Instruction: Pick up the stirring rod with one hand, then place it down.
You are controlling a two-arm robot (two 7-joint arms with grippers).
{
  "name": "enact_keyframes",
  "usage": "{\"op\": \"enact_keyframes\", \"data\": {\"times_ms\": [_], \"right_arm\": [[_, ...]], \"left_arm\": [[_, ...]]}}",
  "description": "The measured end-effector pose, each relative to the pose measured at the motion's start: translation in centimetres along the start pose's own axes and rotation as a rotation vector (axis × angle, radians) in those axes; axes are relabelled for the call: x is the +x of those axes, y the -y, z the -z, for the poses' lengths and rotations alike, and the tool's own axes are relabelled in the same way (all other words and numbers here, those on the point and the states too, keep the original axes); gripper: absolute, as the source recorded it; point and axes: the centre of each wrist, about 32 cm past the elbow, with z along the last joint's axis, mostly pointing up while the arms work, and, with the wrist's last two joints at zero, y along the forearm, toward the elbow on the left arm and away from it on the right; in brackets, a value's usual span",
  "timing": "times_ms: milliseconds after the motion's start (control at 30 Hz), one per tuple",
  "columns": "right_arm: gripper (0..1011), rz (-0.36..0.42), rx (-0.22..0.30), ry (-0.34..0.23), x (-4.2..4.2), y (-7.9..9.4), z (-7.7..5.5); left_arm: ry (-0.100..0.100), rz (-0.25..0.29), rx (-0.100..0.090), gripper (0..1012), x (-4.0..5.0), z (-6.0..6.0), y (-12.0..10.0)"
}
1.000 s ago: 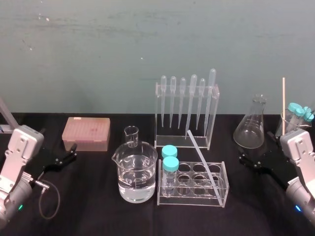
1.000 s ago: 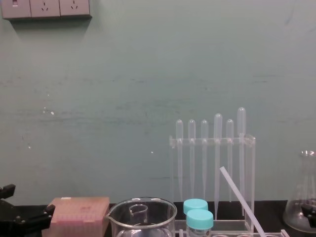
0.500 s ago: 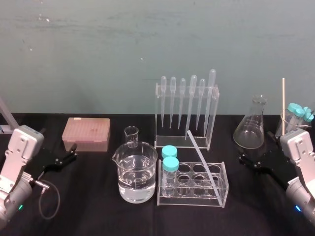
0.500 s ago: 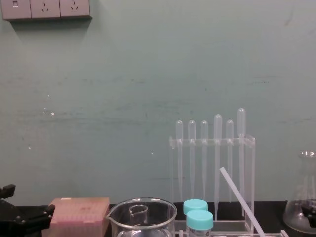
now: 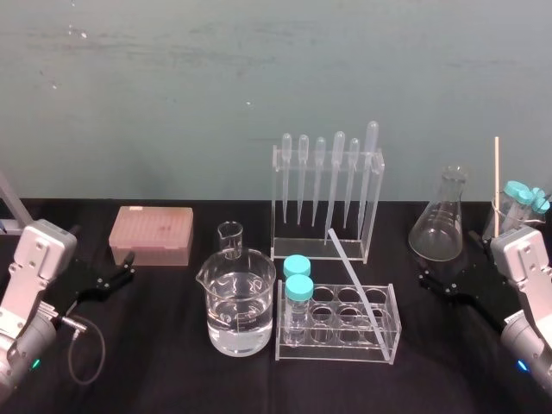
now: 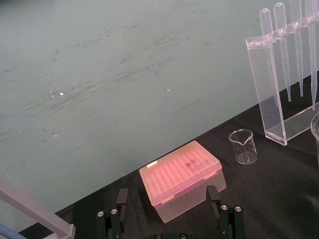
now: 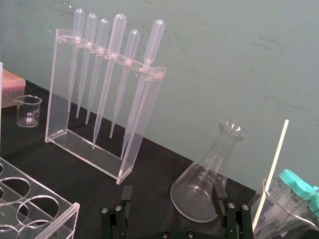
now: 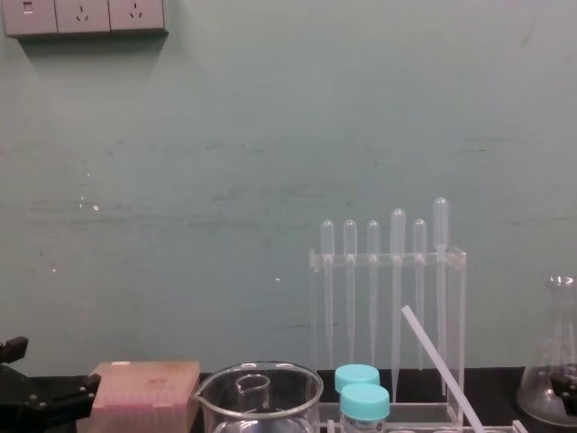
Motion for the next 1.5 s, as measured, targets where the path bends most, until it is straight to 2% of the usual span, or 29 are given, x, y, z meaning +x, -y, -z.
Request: {"op": "enact_keyframes", "data": {"times_ms": [1500], "right_arm": [[1003,0.0,0.0,0.0,0.0,0.0,0.0]], "left_arm": [[0.0,0.0,0.0,1000,0.0,0.0,0.0]]}}
